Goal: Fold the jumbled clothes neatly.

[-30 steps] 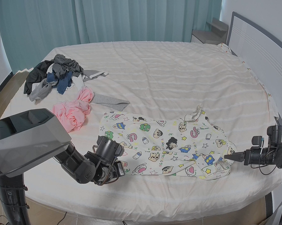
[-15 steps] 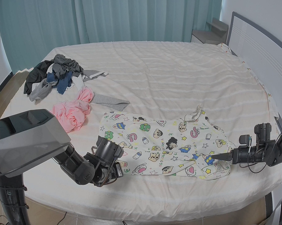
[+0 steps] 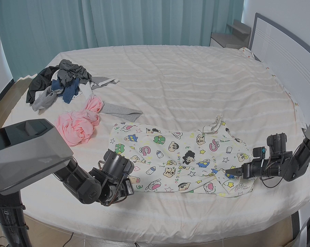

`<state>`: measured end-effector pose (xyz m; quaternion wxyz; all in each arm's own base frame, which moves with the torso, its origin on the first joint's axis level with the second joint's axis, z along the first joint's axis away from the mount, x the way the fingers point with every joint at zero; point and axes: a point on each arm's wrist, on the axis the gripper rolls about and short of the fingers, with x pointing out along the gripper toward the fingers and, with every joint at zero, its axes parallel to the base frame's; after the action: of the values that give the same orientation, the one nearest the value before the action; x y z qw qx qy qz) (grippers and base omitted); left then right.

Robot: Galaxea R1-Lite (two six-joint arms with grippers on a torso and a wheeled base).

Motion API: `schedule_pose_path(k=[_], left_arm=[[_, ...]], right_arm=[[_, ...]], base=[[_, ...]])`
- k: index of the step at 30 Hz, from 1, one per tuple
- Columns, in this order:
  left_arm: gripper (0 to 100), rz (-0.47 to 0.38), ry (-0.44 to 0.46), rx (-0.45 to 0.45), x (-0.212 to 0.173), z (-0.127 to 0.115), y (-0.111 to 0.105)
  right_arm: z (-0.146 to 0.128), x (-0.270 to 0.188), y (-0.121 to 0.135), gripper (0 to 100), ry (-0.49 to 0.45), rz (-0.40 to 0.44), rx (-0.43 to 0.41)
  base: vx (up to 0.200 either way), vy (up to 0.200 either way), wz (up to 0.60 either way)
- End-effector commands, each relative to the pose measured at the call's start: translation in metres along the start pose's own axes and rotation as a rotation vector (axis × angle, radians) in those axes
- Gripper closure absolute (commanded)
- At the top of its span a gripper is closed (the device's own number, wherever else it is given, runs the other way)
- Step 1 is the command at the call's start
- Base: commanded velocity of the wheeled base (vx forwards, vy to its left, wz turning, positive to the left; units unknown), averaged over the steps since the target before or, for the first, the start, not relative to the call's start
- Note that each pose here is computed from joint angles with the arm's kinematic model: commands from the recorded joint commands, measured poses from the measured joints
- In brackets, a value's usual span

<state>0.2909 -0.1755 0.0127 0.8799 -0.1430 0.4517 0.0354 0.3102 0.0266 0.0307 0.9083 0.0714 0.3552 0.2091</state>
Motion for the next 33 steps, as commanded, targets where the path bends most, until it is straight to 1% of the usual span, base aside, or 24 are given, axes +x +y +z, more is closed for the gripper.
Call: schedule_pose_path(k=[1,4,6,8,11,12,13,15,18,22,23,25,26,27,29,30,31,33], left_arm=[[100,-0.004,-0.006,0.001,-0.003,0.000,-0.001],[100,-0.004,-0.006,0.000,-0.004,0.000,0.000],[100,-0.006,-0.009,-0.001,-0.004,0.000,-0.001],[100,-0.007,-0.010,-0.002,-0.004,0.001,-0.001],[100,-0.013,-0.010,0.003,-0.004,0.000,-0.003],[100,-0.013,-0.010,0.003,-0.004,0.000,-0.003],[100,-0.014,-0.010,0.004,-0.004,-0.001,-0.003],[100,-0.015,-0.011,0.005,-0.005,-0.001,-0.003],[100,-0.020,-0.015,0.004,-0.007,0.000,-0.004],[100,-0.024,-0.019,0.004,-0.009,0.001,-0.004],[100,-0.026,-0.020,0.005,-0.009,0.001,-0.005],[100,-0.025,-0.019,0.005,-0.009,0.001,-0.005],[100,-0.023,-0.019,0.006,-0.009,0.001,-0.005],[100,-0.023,-0.019,0.006,-0.009,0.001,-0.005],[100,-0.014,-0.023,0.005,-0.009,0.000,-0.004],[100,-0.014,-0.023,0.005,-0.009,0.000,-0.004],[100,-0.009,-0.028,0.005,-0.009,0.000,-0.003],[100,-0.008,-0.031,0.005,-0.010,0.001,-0.003]], right_arm=[[0.020,-0.001,0.008,0,-0.035,-0.027,-0.101],[0.036,-0.010,0.015,0,-0.090,-0.025,-0.133],[0.040,-0.016,0.029,0,-0.097,0.001,-0.158],[0.039,-0.019,0.043,0,-0.074,0.031,-0.176],[0.029,-0.016,0.055,0,0.020,0.051,-0.182],[0.026,-0.014,0.056,0,0.039,0.046,-0.181],[0.021,-0.010,0.054,0,0.081,0.031,-0.182],[0.014,-0.003,0.049,0,0.121,0.001,-0.202],[0.007,0.003,0.042,0,0.163,-0.044,-0.215],[0.002,0.007,0.039,0,0.201,-0.058,-0.217],[0.001,0.013,0.036,0,0.251,-0.076,-0.218],[0.003,0.017,0.034,0,0.268,-0.092,-0.216],[0.007,0.020,0.030,0,0.277,-0.121,-0.211],[0.007,0.020,0.030,0,0.278,-0.124,-0.212],[0.008,0.023,0.028,0,0.298,-0.158,-0.211],[0.008,0.023,0.028,0,0.298,-0.158,-0.211],[0.009,0.023,0.026,0,0.314,-0.185,-0.210],[0.010,0.023,0.024,0,0.319,-0.193,-0.203]], base=[[0.000,0.000,0.00],[0.000,0.000,0.00],[0.000,0.000,0.00],[0.000,0.000,0.00],[0.000,0.000,0.00],[0.000,0.000,0.00],[0.000,0.000,0.00],[0.000,0.000,0.00],[0.000,0.000,0.00],[0.000,0.000,0.00],[0.000,0.000,0.00],[0.000,0.000,0.00],[0.000,0.000,0.00],[0.000,0.000,0.00],[0.000,0.000,0.00],[0.000,0.000,0.00],[0.000,0.000,0.00],[0.000,0.000,0.00]])
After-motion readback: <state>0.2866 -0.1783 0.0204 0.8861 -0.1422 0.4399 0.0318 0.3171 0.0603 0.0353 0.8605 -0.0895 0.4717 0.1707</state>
